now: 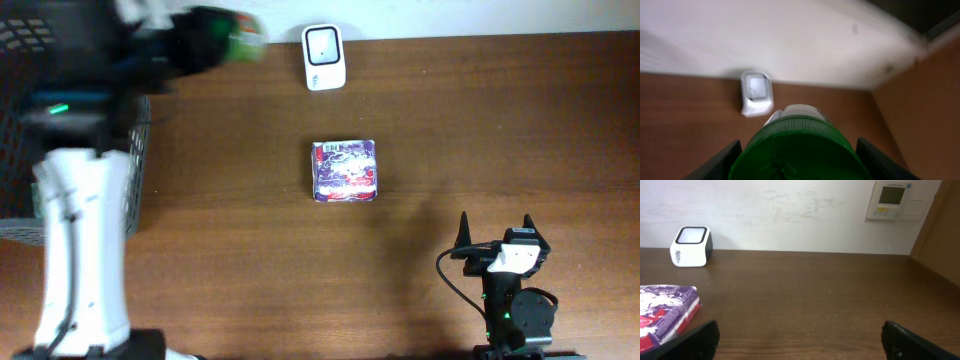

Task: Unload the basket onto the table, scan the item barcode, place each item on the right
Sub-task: 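Carry the green-lid jar past the scanner and place it right of package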

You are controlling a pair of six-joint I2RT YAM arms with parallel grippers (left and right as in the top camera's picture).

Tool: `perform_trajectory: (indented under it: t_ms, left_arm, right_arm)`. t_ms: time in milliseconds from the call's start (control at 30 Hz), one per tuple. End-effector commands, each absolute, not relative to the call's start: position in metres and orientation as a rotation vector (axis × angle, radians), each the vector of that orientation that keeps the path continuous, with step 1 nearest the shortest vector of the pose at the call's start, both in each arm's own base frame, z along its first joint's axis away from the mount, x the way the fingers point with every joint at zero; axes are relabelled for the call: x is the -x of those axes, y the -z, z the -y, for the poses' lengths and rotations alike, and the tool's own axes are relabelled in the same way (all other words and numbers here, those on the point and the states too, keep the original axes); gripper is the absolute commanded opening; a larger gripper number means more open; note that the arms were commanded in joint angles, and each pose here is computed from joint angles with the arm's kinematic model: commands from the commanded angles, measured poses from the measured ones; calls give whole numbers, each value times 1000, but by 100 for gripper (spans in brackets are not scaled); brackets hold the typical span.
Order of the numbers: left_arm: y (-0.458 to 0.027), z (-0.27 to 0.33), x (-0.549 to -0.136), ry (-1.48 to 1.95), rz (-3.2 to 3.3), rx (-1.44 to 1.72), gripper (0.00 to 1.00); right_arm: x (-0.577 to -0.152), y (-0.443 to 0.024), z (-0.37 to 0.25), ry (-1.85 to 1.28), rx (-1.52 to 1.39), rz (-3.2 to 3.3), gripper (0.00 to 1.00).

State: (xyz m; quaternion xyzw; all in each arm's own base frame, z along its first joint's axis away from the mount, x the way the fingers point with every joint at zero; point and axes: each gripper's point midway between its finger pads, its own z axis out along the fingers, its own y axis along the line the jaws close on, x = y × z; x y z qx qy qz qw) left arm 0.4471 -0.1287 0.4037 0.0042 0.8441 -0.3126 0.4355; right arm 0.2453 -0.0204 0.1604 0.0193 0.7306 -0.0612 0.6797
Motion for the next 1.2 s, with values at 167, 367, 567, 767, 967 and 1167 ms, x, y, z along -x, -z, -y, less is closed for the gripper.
perform_trajectory:
  t_ms: [167,367,567,767,967,1167]
  left_arm:
    - [-268,288,-463,610,-2352,-221,49]
    - [-181,379,-451,586,-2417,-389,47]
    - [-112,401,-445,298,-2435,-411,52]
    - [-73,407,-436,227,-2483,-448,68]
    - [-109,413,-445,272,-2426,-424,76]
    - [-239,405,-460,417,-2212,-324,81]
  right_arm:
    - [-245,-156,22,142,-48,-1648,98]
    - [-245,-156,22,142,-48,-1648,98]
    - [-245,-156,22,142,-48,-1648,99]
    - [-245,-156,22,142,-48,-1648,98]
    - [-245,-156,22,142,-48,-1648,98]
    - [-245,-156,22,142,-48,-1648,98]
